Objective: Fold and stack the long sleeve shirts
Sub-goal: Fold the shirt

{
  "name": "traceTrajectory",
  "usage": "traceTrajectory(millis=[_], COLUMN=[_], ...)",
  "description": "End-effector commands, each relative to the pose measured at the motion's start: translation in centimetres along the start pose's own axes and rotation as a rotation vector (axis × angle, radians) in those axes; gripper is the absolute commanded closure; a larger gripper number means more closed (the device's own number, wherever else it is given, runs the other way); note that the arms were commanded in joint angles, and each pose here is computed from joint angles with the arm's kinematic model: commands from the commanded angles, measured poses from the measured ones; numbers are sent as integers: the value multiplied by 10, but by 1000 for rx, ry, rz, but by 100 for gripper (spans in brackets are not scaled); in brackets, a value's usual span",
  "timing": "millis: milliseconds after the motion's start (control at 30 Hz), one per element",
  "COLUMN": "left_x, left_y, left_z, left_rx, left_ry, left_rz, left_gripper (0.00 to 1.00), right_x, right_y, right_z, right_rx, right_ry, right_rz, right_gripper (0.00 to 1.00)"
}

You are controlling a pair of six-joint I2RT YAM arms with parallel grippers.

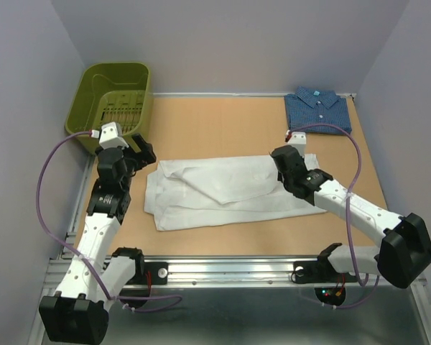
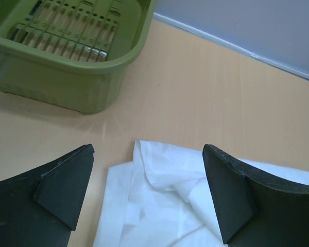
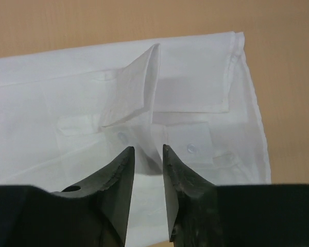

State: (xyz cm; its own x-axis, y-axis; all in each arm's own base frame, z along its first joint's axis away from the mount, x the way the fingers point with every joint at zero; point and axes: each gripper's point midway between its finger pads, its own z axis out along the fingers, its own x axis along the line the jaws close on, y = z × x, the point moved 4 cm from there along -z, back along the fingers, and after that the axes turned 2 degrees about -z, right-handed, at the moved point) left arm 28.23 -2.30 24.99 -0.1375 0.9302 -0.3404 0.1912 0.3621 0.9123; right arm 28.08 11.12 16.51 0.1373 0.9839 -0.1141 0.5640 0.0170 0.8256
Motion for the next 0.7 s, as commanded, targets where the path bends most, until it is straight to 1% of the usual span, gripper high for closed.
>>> traceTrajectory(millis=[0, 33, 67, 133, 167, 200, 233, 300, 333, 400, 433, 467, 533, 567, 600, 633, 667], left_x=[-14, -23, -27, -34, -37, -41, -48, -59, -61, -74, -77, -81, -84, -87, -92, -95, -99], left_y=[-12, -17, -21, -32, -38, -43, -48, -58, -61, -77, -81, -89, -93, -93, -95, -95, -97], left_z=[7, 6, 6, 8, 9, 9, 7, 9, 10, 12, 14, 19, 24, 26, 30, 32, 34], left_rx=[55, 93, 113, 174, 208, 229, 249, 287, 289, 337, 351, 382, 402, 405, 412, 411, 416], left_ry=[-102, -170, -190, -212, -220, -226, -247, -257, -241, -253, -249, -246, -243, -240, -245, -249, -252], left_rz=[-8, -18, -28, -56, -70, -74, -75, -85, -79, -46, -38, -31, -31, -34, -29, -27, -28], left_gripper=[2, 2, 2, 2, 2, 2, 2, 7, 7, 10, 14, 17, 23, 25, 29, 36, 38], right_x=[0, -1, -1, 0, 8, 14, 31, 52, 71, 92, 105, 116, 131, 141, 152, 159, 167], right_y=[6, 11, 16, 25, 34, 37, 36, 37, 27, 22, 13, 13, 11, 7, 8, 9, 7], right_z=[5, 4, 2, -4, -9, -12, -17, -24, -26, -31, -33, -38, -44, -45, -50, -54, -57], right_rx=[-42, -56, -65, -82, -83, -80, -48, -13, 51, 83, 122, 110, 109, 125, 114, 113, 123], right_ry=[-21, -29, -24, 0, 66, 116, 242, 383, 502, 630, 711, 766, 840, 882, 932, 968, 1014], right_rz=[41, 42, 42, 37, 41, 27, 13, -7, -30, -54, -69, -78, -99, -113, -122, -123, -133], right_gripper=[56, 44, 38, 28, 22, 21, 21, 21, 21, 21, 21, 21, 22, 24, 25, 28, 35])
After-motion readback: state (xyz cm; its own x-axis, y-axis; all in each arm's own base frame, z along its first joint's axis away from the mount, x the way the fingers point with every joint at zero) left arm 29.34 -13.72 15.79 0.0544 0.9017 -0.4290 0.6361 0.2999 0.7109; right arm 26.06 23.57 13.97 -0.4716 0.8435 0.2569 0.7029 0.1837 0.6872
